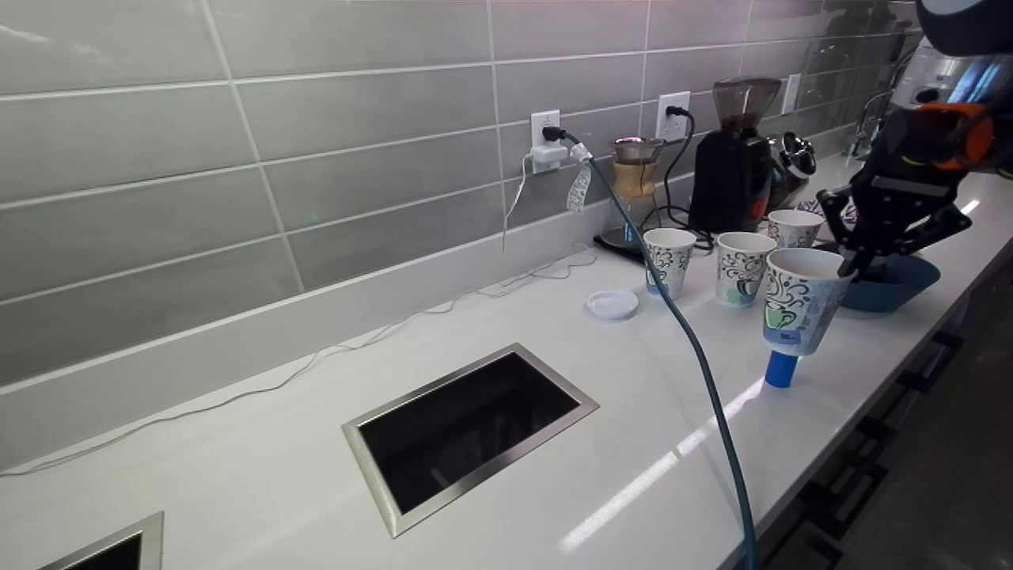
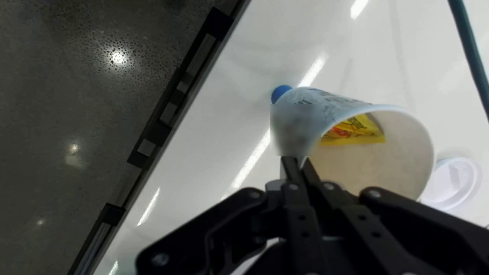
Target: Pick up the coffee cup on the left and put it on top of the blue block.
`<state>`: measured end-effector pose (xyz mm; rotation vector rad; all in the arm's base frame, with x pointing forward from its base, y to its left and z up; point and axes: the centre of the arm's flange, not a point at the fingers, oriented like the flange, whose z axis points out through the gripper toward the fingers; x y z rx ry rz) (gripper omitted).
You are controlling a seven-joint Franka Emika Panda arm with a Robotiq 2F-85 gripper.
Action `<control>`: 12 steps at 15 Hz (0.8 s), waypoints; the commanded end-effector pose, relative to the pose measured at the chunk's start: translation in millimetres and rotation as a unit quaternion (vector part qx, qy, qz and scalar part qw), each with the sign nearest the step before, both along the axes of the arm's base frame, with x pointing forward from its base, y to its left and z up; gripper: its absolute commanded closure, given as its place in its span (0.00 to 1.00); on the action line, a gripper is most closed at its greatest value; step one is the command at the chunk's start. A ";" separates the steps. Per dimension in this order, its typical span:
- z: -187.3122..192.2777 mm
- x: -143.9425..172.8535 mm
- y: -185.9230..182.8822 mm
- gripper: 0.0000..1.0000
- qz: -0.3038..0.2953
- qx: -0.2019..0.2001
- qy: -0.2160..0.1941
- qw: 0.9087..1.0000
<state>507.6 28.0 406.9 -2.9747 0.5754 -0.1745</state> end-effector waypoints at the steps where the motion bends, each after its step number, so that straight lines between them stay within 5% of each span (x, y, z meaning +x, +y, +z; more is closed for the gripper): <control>1: -3.6 3.3 1.6 0.99 0.005 0.007 -0.004 1.000; 12: -10.8 3.2 4.2 0.99 0.010 0.002 0.001 1.000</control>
